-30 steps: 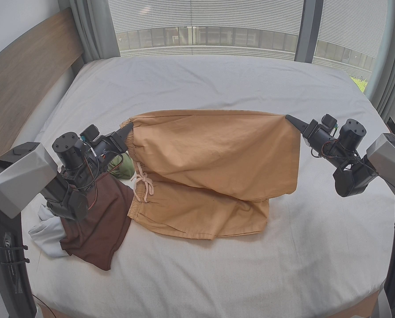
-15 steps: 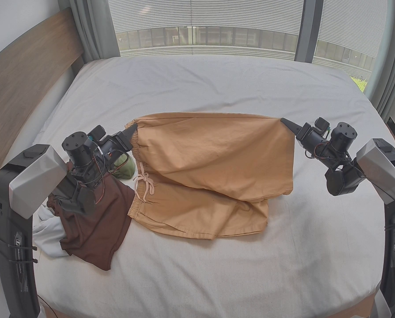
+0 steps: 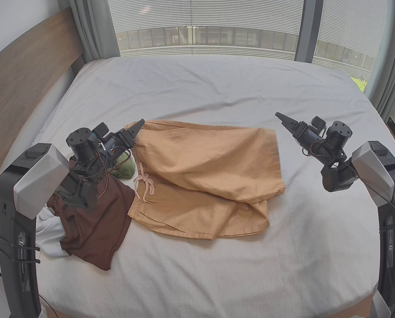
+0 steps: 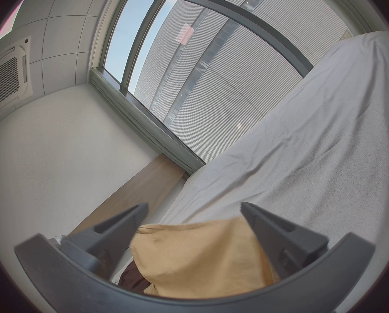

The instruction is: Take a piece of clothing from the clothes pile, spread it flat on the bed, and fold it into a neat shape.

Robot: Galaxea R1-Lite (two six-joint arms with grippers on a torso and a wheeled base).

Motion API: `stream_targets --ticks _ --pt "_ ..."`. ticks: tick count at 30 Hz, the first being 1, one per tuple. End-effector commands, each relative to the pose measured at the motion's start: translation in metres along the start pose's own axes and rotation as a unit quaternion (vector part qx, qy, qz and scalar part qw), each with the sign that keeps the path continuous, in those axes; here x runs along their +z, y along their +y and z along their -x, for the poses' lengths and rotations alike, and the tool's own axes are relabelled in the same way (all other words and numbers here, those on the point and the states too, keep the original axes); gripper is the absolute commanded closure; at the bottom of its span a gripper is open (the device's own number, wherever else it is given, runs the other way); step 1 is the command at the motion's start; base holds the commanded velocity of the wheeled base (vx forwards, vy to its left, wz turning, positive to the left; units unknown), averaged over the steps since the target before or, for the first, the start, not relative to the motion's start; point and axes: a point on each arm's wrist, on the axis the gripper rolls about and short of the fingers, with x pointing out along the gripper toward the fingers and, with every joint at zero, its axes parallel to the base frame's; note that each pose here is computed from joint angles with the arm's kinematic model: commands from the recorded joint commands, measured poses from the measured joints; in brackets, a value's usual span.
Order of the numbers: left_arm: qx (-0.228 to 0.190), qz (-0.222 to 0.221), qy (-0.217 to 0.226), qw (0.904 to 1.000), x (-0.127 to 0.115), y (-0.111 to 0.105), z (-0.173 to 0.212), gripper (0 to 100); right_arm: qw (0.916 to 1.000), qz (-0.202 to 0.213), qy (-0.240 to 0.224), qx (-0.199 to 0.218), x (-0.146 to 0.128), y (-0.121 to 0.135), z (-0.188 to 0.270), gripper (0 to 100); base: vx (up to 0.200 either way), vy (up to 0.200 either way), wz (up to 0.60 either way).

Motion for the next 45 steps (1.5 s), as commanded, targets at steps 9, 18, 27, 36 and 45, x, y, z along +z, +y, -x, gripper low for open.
stream_targets --ticks 9,18,27,36,45 --pt "0.098 0.024 0.007 0.9949 0.004 0.015 -0.006 0 0.9992 0.022 0.028 -0.015 -0.014 0.025 0.024 0 0.000 0.000 0.00" --pt "0.145 0.026 0.013 0.9890 0.008 0.010 0.009 0 0.9966 0.023 0.079 -0.003 -0.055 0.068 0.048 0 0.000 0.000 0.00" --pt "0.156 0.011 0.053 0.9862 0.014 -0.014 0.051 0 0.9916 0.032 0.124 -0.016 -0.088 0.075 0.074 0 0.000 0.000 0.00" --pt "0.116 0.028 0.112 0.9866 0.002 -0.029 0.108 0 0.9782 0.058 0.191 -0.059 -0.116 0.068 0.114 0 0.000 0.000 0.00" --pt "0.108 0.040 0.163 0.9799 -0.029 -0.029 0.137 0 0.9607 0.075 0.250 -0.093 -0.146 0.046 0.142 0 0.000 0.000 0.00"
